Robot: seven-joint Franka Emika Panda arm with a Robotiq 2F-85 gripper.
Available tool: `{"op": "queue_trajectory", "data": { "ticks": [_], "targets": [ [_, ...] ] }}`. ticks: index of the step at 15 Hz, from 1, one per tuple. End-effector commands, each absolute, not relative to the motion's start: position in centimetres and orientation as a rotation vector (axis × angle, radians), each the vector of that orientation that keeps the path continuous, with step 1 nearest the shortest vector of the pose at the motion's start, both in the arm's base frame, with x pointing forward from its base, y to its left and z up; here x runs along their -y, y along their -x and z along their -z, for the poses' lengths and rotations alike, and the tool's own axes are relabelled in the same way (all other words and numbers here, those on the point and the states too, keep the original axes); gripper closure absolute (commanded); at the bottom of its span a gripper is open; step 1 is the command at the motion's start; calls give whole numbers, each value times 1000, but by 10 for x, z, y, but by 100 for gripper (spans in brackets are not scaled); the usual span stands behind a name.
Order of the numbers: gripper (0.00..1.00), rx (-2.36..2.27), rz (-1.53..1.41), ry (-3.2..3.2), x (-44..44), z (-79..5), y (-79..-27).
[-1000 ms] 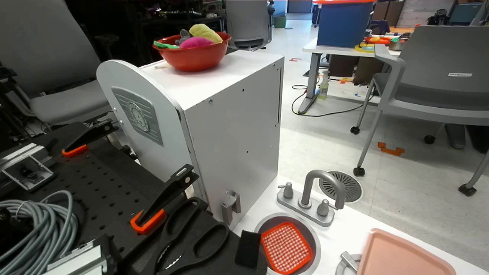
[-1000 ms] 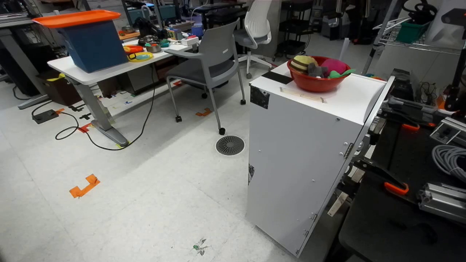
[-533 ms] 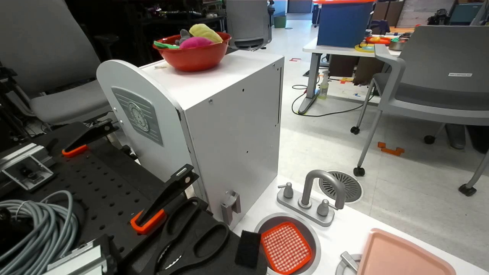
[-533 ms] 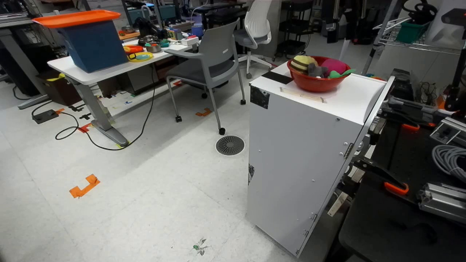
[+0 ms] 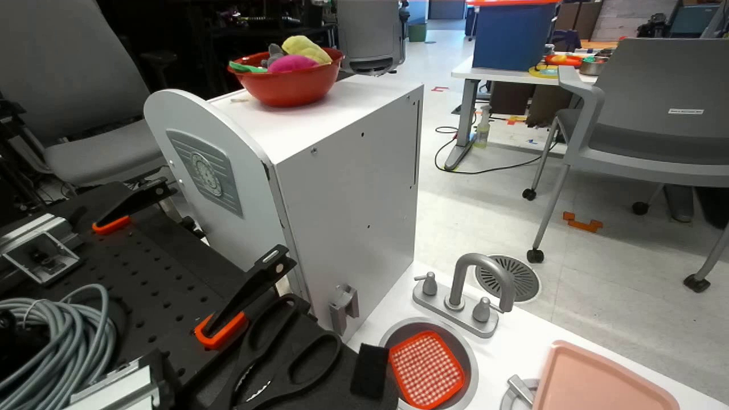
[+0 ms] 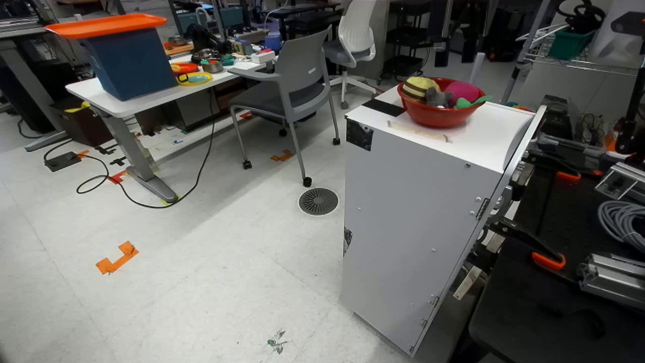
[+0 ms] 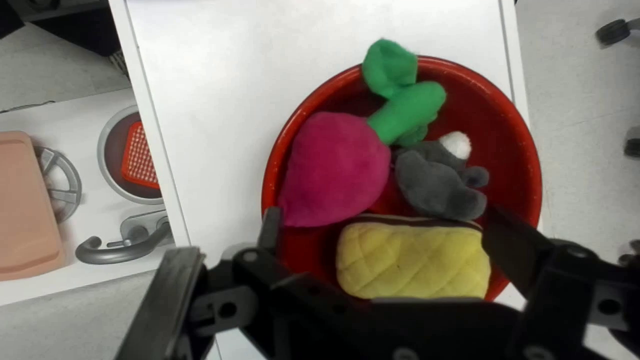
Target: Remove the tulip plush toy from the bowl and put it in the sink.
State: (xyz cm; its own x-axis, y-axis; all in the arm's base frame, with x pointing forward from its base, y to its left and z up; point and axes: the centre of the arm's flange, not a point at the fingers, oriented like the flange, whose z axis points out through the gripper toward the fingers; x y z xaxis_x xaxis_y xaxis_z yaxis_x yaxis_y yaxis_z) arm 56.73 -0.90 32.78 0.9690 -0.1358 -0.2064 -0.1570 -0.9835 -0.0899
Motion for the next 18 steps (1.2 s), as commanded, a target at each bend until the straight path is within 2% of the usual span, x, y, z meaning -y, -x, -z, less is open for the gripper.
{"op": "queue_trajectory", "data": {
  "ticks": [1, 18],
  "targets": [
    [0, -194, -316, 2999, 3, -317, -581],
    [0, -38, -594, 3011, -33, -288, -581]
  ]
}}
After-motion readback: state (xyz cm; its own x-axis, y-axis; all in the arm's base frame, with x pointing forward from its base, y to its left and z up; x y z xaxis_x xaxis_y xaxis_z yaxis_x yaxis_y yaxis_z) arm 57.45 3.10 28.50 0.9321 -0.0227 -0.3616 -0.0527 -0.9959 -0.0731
